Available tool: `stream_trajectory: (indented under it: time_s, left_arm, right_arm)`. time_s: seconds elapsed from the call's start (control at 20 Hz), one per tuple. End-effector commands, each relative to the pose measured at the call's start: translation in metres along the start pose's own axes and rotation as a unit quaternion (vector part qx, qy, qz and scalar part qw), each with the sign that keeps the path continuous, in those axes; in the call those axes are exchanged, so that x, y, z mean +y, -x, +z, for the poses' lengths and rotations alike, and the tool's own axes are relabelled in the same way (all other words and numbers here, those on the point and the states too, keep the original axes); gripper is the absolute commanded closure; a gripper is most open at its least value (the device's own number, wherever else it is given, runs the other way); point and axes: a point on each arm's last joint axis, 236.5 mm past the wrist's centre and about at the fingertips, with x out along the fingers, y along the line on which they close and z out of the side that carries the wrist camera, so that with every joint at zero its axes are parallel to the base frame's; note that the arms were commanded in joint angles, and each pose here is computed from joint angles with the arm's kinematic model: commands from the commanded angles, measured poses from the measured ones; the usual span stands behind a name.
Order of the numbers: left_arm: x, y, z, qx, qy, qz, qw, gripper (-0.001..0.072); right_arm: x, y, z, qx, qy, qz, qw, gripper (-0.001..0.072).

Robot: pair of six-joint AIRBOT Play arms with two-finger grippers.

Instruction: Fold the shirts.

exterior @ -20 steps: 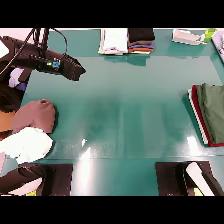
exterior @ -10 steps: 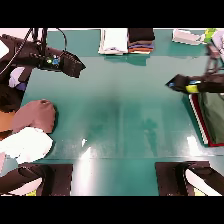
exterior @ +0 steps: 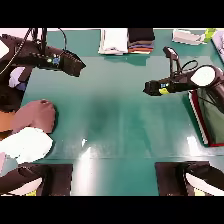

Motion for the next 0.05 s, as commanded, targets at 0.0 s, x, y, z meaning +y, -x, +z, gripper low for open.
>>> stream_trajectory:
  time_s: [0.0]
  left_arm:
    - [-0.0001, -0.0001, 0.0001, 0.0, 0.0, 0.0, 1.0, 0.0673]
  right_arm:
    - [0.0038, -0.003, -0.0028, 0.007, 0.004, 0.002, 1.0, 0.0691]
